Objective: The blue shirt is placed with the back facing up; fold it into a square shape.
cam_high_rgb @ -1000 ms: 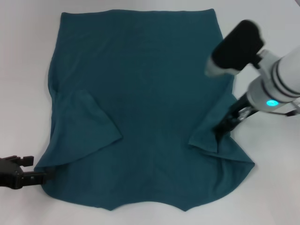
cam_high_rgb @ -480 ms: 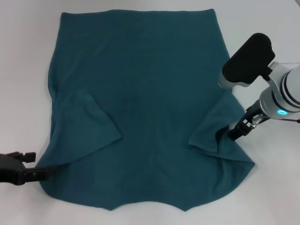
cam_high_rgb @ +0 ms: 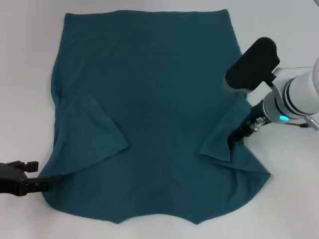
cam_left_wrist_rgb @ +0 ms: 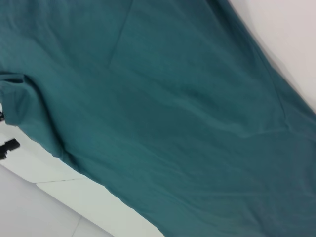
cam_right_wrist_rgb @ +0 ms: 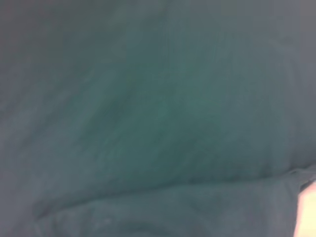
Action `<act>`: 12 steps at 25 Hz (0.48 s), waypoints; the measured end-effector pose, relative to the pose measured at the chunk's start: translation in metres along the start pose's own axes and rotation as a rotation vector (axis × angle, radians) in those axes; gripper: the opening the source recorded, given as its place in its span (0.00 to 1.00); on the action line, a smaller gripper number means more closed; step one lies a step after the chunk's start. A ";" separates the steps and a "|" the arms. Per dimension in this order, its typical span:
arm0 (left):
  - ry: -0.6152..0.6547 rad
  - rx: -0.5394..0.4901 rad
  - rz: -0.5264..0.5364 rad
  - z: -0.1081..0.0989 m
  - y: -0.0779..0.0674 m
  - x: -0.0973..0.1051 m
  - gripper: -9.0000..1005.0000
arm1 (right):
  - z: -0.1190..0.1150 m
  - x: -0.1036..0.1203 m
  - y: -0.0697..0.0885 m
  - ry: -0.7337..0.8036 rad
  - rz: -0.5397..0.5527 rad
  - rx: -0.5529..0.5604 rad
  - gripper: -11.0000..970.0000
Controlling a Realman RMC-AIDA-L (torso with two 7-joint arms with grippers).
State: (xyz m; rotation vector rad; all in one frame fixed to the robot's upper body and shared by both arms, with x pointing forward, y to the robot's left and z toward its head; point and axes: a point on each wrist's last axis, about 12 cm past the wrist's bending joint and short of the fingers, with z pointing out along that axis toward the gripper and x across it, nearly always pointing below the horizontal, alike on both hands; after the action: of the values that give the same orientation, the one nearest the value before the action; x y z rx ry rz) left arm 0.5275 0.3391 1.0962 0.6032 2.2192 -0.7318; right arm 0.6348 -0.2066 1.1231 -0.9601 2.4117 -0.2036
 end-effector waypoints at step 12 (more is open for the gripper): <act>0.001 0.002 -0.008 0.000 -0.001 0.003 0.93 | 0.009 -0.019 -0.001 -0.115 0.004 0.054 0.95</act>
State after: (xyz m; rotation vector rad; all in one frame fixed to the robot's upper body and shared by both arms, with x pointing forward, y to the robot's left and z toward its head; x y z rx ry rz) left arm 0.5254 0.3390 1.0946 0.5958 2.2235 -0.7378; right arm 0.6514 -0.1939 1.1232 -0.9175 2.2916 -0.2057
